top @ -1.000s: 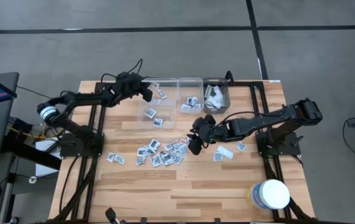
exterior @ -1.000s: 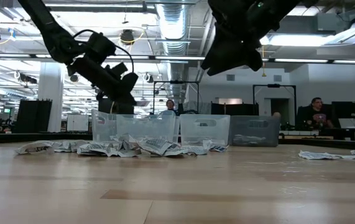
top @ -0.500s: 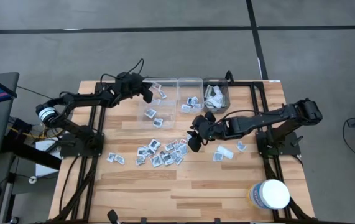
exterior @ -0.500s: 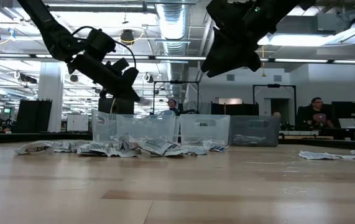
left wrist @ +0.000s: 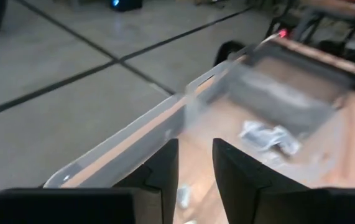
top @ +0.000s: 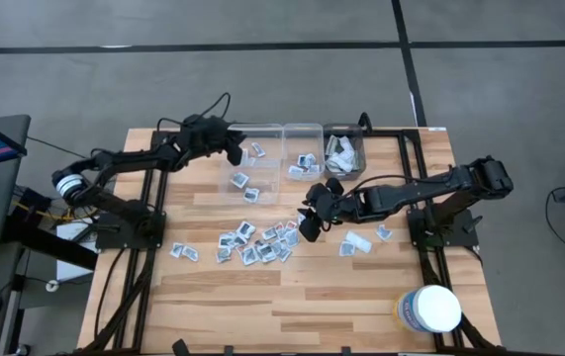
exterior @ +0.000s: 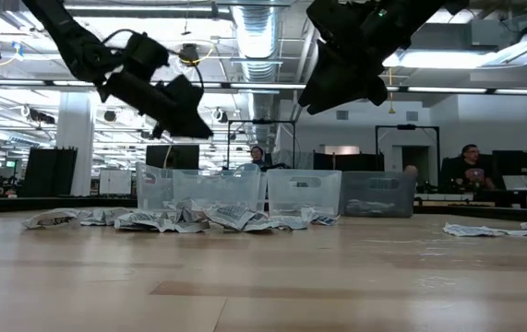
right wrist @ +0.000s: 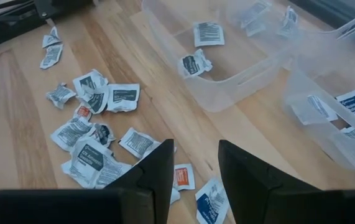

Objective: Pick & Place First Aid Supplies
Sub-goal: Put the ointment pack into the top left transparent bin

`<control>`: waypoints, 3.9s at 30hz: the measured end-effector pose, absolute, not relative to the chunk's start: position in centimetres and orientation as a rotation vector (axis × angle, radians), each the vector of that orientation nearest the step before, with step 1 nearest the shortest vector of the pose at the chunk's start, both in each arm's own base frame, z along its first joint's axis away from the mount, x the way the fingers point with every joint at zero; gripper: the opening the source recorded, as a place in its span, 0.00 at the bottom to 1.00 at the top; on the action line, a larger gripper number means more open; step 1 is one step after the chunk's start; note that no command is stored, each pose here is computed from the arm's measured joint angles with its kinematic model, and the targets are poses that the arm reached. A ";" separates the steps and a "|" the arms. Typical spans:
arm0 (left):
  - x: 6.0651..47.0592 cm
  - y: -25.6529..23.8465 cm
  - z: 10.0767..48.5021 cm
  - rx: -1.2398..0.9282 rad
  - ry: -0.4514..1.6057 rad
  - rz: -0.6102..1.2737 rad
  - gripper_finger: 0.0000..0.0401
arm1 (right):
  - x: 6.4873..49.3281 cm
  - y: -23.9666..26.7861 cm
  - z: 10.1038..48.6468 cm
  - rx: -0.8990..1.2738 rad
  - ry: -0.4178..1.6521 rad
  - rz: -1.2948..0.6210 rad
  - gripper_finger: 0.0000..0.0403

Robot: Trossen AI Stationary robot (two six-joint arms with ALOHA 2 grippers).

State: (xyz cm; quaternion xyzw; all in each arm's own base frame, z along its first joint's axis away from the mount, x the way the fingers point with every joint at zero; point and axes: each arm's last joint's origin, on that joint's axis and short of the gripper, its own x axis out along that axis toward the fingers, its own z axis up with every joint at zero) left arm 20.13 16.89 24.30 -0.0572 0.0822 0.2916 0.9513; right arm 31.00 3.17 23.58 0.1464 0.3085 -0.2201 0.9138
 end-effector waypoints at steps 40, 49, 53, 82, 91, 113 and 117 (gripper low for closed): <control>17.8 1.4 21.5 -0.061 0.682 0.095 0.23 | 32.1 -0.4 24.7 0.011 0.560 -0.425 0.30; 18.0 -0.8 21.1 0.003 0.703 -0.004 0.23 | 32.1 -0.4 24.7 -0.006 0.565 -0.419 0.30; 17.9 -0.9 19.8 0.029 0.755 -0.070 0.23 | 32.1 -0.4 24.7 -0.009 0.566 -0.415 0.30; 22.3 -6.0 15.7 0.359 0.697 -0.306 0.23 | 30.8 2.3 23.2 -0.102 0.769 -0.304 0.30; 22.8 -6.2 14.1 0.312 0.765 -0.322 0.23 | 30.7 2.2 23.2 -0.103 0.774 -0.308 0.30; 21.8 -5.8 17.0 0.307 0.648 -0.258 0.02 | 30.7 2.3 23.1 -0.098 0.776 -0.311 0.30; 21.4 -5.7 18.1 0.260 0.596 -0.241 0.02 | 30.7 2.2 23.1 -0.146 0.785 -0.290 0.30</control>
